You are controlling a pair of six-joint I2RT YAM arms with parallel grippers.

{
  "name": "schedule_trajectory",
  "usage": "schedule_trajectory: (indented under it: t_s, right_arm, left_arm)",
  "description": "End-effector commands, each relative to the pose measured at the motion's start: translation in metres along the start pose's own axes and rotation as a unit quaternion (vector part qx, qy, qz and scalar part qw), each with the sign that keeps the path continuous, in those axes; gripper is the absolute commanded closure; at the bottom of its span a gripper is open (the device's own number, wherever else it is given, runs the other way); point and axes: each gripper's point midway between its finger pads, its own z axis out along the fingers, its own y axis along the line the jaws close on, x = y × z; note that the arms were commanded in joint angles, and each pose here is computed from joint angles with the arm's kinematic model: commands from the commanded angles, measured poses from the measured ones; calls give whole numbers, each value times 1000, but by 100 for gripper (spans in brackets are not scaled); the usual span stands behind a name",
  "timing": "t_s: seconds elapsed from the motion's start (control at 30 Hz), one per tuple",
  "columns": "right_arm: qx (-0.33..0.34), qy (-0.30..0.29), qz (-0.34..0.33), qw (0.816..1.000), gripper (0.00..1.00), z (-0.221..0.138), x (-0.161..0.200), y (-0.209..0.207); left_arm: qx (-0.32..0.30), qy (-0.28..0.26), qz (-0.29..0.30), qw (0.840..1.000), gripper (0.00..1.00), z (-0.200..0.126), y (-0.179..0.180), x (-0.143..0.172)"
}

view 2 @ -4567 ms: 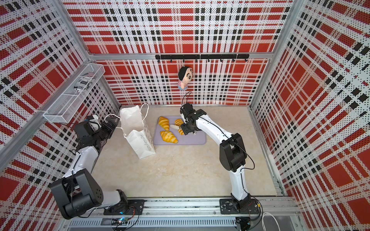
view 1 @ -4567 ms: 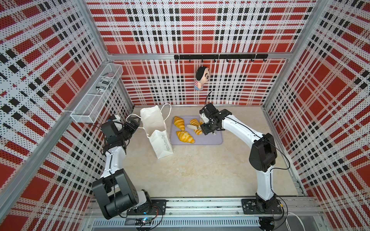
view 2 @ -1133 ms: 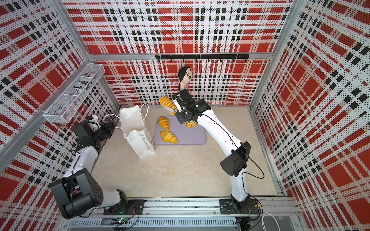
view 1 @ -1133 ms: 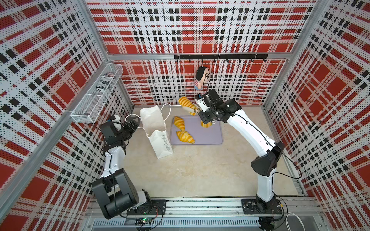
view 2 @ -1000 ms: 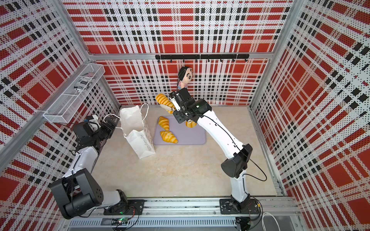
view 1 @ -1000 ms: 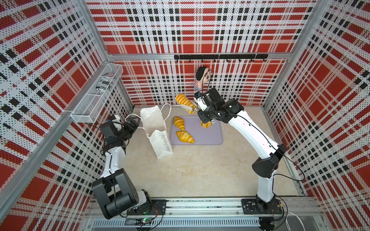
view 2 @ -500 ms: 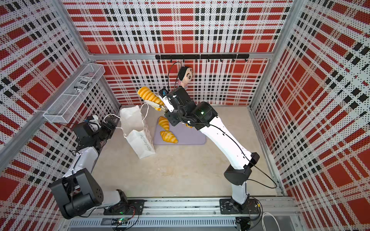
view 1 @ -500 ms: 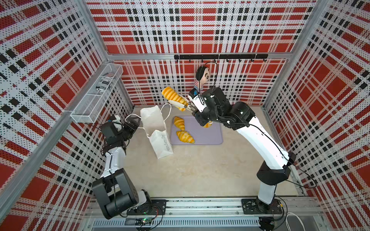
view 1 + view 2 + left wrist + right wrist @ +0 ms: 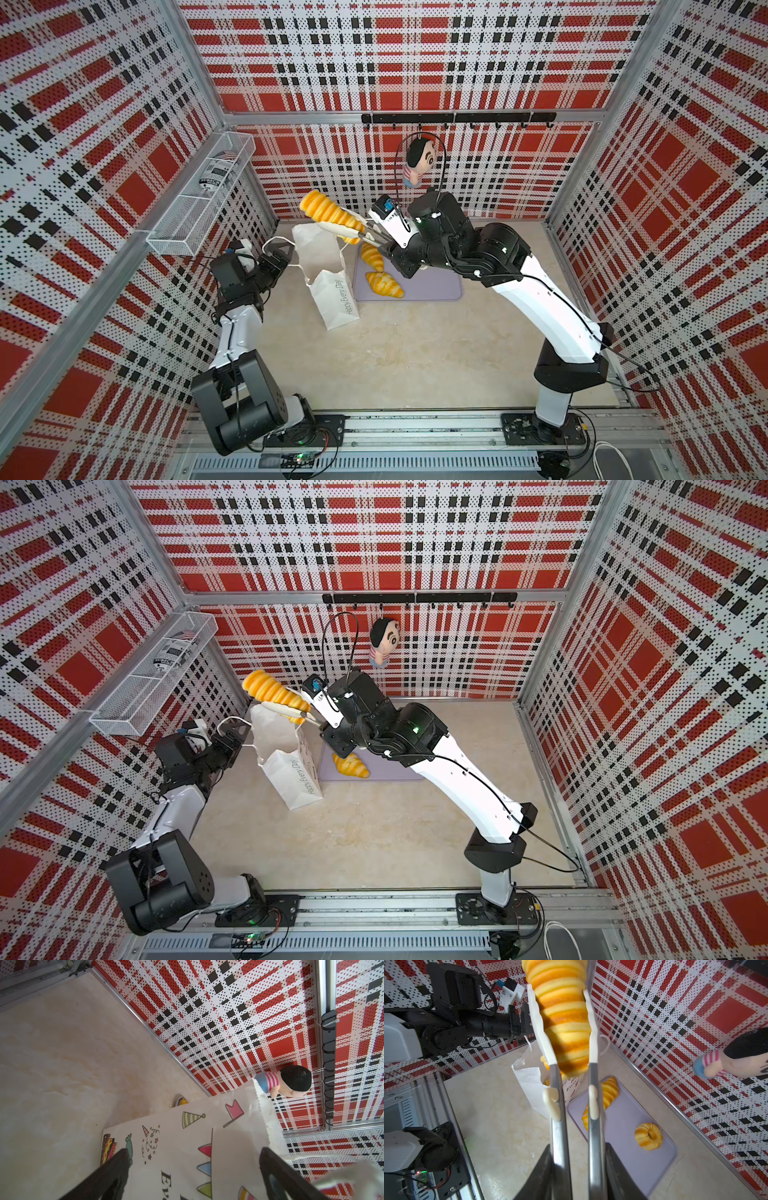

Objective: Pack bread into a paper bag
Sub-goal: Place the fake bread in the paper bag.

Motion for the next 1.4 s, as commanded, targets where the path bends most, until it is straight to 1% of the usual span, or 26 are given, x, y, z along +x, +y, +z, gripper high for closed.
schedule_trajectory:
  t_s: [0.0, 0.33, 0.43, 0.77, 1.17, 1.23, 1.37]
  right_arm:
    - [-28, -33, 9, 999, 63, 11, -18, 13]
    - [-30, 7, 6, 1000, 65, 71, 5, 23]
    - [-30, 12, 6, 999, 65, 83, 8, 25]
    - [-28, 19, 10, 999, 65, 105, 14, 28]
    - [-3, 31, 3, 1000, 62, 122, 21, 21]
    - [-1, 35, 3, 999, 60, 122, 23, 21]
    - [3, 39, 2, 999, 52, 120, 25, 19]
  left_arm:
    - [10, 2, 6, 1000, 2, 2, -3, 3]
    - [11, 1, 8, 1000, 2, 1, -4, 3]
    - [11, 2, 7, 1000, 2, 1, -3, 4]
    - [11, 3, 7, 1000, 2, 1, -3, 3]
    - [9, 0, 6, 1000, 2, 0, -1, 1]
    - [9, -1, 6, 1000, 2, 0, -1, 1]
    - [8, 0, 5, 1000, 2, 1, 0, 1]
